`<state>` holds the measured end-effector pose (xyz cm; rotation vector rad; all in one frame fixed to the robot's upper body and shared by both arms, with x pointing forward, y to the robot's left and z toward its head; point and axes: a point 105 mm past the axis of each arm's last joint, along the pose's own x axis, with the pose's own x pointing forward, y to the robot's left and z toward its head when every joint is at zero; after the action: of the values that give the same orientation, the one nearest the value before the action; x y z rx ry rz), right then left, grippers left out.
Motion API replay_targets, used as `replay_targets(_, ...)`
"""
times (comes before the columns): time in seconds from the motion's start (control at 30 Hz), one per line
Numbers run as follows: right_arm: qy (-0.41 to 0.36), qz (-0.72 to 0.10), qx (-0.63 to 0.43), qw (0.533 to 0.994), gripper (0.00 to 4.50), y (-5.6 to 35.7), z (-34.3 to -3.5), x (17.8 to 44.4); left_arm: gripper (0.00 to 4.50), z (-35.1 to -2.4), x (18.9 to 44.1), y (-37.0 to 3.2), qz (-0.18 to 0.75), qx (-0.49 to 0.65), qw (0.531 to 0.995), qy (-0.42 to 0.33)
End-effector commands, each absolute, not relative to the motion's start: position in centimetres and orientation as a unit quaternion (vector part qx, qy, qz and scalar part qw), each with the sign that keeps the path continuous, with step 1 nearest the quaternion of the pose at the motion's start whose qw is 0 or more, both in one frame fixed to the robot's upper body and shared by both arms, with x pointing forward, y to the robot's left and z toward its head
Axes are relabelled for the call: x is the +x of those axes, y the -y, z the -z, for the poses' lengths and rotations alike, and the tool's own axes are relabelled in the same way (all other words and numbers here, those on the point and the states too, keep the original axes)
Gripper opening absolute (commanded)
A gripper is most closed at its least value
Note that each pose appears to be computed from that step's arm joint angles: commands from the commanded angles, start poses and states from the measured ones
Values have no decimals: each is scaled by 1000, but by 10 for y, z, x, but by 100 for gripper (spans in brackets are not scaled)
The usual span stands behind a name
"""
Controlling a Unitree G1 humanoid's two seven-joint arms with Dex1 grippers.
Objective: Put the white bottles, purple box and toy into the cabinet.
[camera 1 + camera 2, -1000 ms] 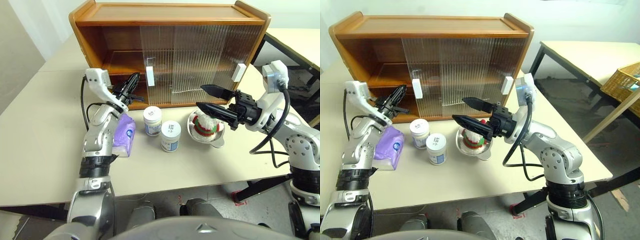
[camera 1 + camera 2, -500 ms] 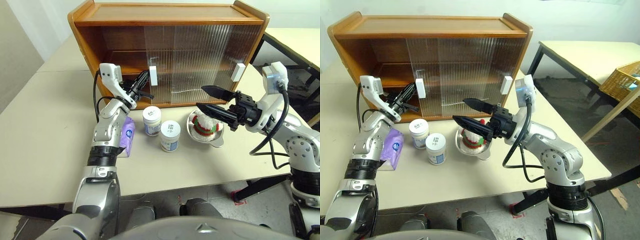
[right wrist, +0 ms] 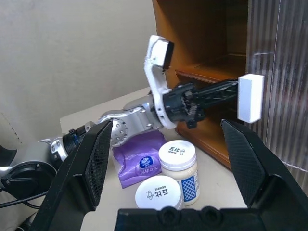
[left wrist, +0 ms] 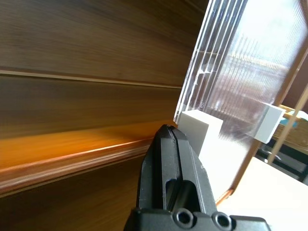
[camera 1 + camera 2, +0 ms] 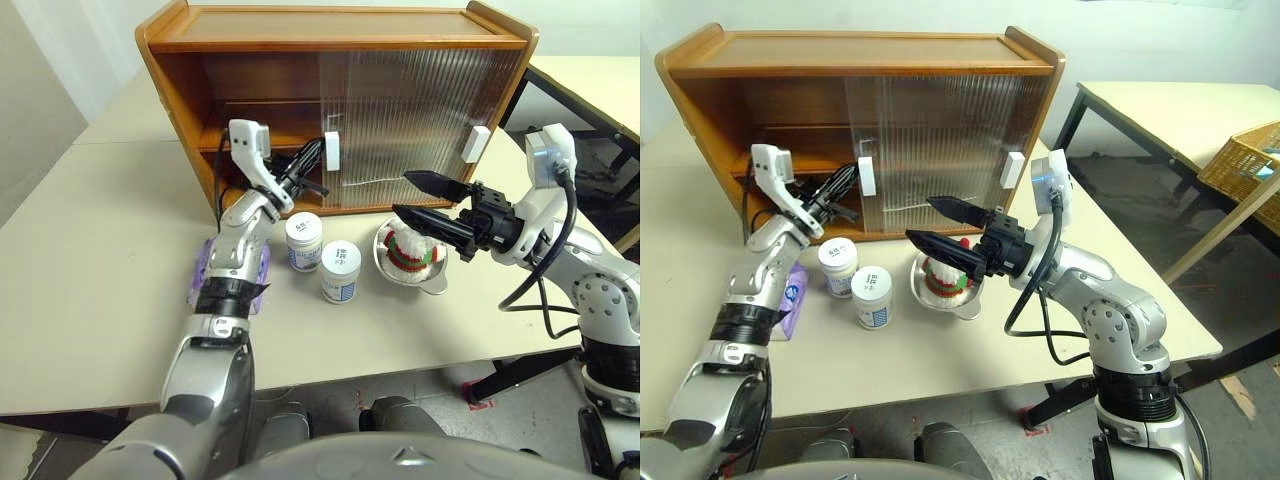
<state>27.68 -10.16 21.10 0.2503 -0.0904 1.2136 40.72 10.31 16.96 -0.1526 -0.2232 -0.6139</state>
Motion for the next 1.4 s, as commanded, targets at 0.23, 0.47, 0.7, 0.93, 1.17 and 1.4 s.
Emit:
replay_targets(0.23,52,-564,110,817,450,104,-215,275,1,-177,405,-110,296,-76,943,127)
replay_targets(0.47,48,-575,116,809,450,100,-213,277,1,-206,383,-138,270,-88,943,173)
replay_targets(0.7,43,-593,119,795,450,93,-212,280,158,-217,348,-170,241,-68,949,192)
replay_targets(0.93,40,-614,122,779,450,87,-211,283,398,-179,291,-232,130,-65,977,155)
replay_targets(1.17,37,-628,123,768,450,83,-210,285,448,-154,252,-243,94,-69,985,126)
replay_targets(1.4,37,-636,123,761,450,80,-210,287,448,-118,228,-249,75,-71,992,78)
